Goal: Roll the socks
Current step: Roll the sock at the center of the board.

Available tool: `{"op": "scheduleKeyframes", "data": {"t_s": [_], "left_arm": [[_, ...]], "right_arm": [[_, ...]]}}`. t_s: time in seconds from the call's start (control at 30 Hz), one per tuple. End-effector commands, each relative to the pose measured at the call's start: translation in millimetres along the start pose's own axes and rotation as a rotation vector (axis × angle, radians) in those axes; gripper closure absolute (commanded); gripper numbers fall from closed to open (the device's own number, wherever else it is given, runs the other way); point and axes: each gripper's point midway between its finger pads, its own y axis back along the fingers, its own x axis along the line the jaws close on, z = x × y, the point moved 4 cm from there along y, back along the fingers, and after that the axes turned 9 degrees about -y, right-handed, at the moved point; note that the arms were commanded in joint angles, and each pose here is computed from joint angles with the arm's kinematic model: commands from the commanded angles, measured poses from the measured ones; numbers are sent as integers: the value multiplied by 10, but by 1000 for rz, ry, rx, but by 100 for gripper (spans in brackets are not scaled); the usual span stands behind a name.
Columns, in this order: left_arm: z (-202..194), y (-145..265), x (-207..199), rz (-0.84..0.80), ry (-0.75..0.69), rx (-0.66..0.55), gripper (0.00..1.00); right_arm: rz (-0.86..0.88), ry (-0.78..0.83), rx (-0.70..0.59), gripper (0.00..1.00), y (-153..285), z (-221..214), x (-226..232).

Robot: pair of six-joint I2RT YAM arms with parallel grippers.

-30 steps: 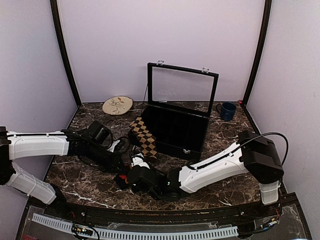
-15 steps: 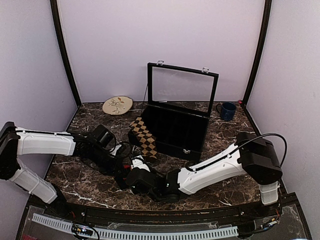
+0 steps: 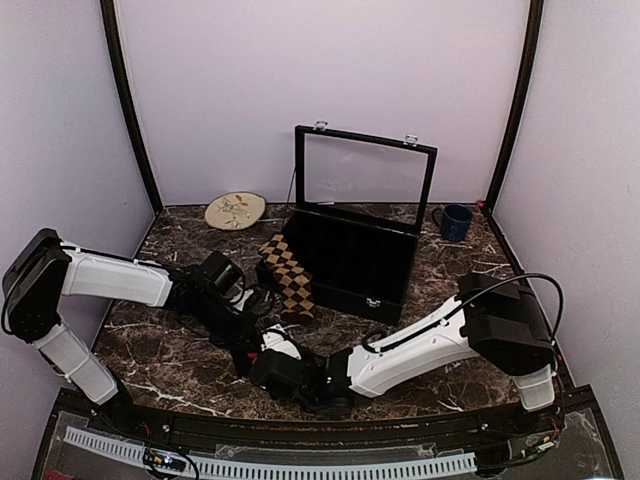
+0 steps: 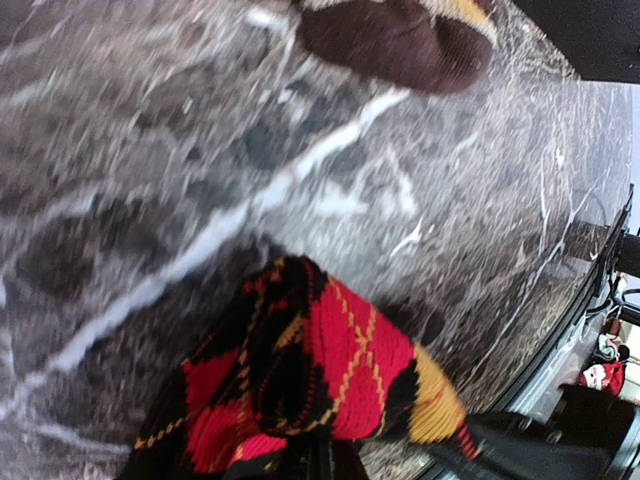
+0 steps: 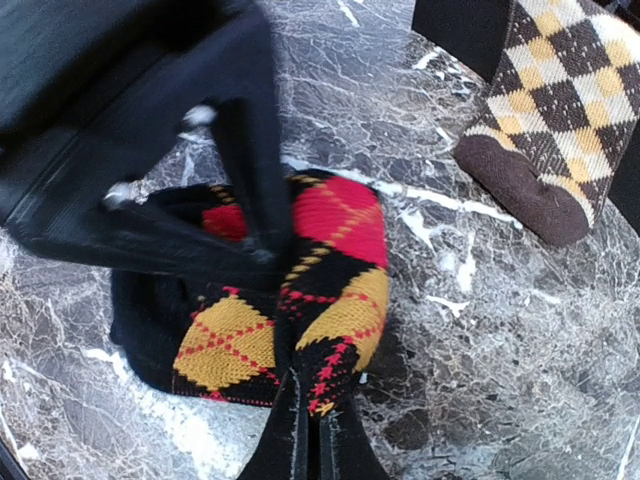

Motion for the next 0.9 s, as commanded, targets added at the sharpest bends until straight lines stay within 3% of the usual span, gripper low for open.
{"op": "scheduleKeyframes", "data": {"t_s": [0.0, 0.53, 0.87], "left_arm": [[168, -17, -83, -41, -38, -27, 100], [257, -176, -86, -78, -50, -26, 99], [290, -261, -90, -100, -40, -6, 97]], "right_arm": [[-12, 48, -11, 100, -5, -26, 90], [-53, 109, -1, 100, -81, -87, 88], [-209, 327, -1, 100, -124, -110, 56]]}}
